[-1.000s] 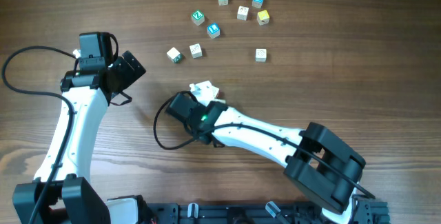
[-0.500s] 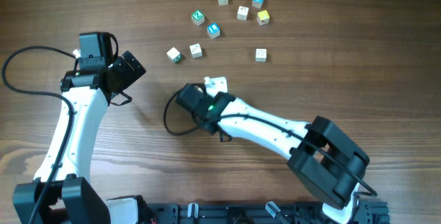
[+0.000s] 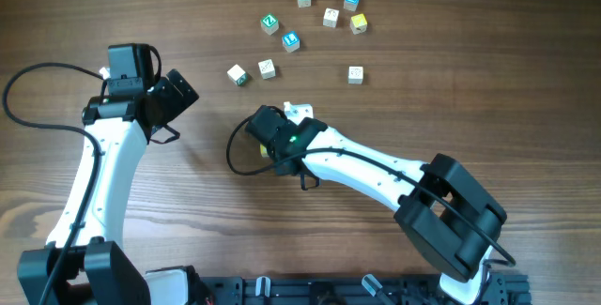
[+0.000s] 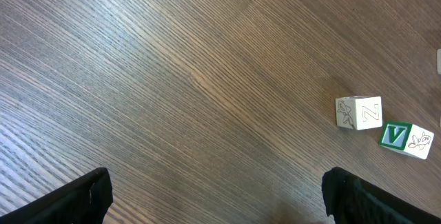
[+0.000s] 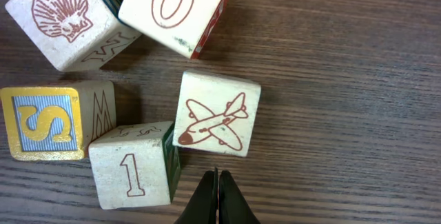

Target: Form a circle

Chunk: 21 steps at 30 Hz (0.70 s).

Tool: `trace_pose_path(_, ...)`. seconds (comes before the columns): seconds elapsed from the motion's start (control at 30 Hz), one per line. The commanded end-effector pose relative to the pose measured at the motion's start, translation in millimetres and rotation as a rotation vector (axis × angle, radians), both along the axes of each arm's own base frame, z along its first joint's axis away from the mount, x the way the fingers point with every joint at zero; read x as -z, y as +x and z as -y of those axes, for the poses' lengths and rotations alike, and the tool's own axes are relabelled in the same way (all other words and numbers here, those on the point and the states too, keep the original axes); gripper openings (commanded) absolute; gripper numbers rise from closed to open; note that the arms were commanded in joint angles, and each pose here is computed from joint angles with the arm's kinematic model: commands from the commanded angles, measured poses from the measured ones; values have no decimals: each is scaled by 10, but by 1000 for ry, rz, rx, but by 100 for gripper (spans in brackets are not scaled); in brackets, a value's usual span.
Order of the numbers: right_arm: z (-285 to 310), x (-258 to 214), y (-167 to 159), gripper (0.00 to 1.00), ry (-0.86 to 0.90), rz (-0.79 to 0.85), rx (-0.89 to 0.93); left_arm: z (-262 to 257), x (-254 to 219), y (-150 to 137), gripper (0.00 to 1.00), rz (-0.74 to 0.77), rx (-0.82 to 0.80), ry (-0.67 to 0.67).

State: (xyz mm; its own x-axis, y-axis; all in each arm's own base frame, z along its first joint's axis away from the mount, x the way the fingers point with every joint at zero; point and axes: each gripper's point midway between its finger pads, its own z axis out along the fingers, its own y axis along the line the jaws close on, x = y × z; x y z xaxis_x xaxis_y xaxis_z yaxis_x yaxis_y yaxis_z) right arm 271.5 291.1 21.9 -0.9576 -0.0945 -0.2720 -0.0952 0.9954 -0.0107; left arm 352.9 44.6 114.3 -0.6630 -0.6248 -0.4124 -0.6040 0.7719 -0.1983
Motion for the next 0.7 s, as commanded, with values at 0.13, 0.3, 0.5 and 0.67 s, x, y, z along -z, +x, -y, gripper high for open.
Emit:
trace_pose_path(0.13,-79,-46,-68,4,44,-27,-22,-19,-66,31,100,18,-3,7)
trace_pose_path(0.3,-216,-53,-95,4,89,-45,-115,-19,-66,31,100,18,-3,7)
trace_pose_path(0.5,-272,-59,-106,4,112,-52,-143,-19,-66,31,100,18,-3,7)
trace_pose_path(0.67,-173,-49,-92,4,65,-40,-128,-19,-66,30,100,18,-3,7)
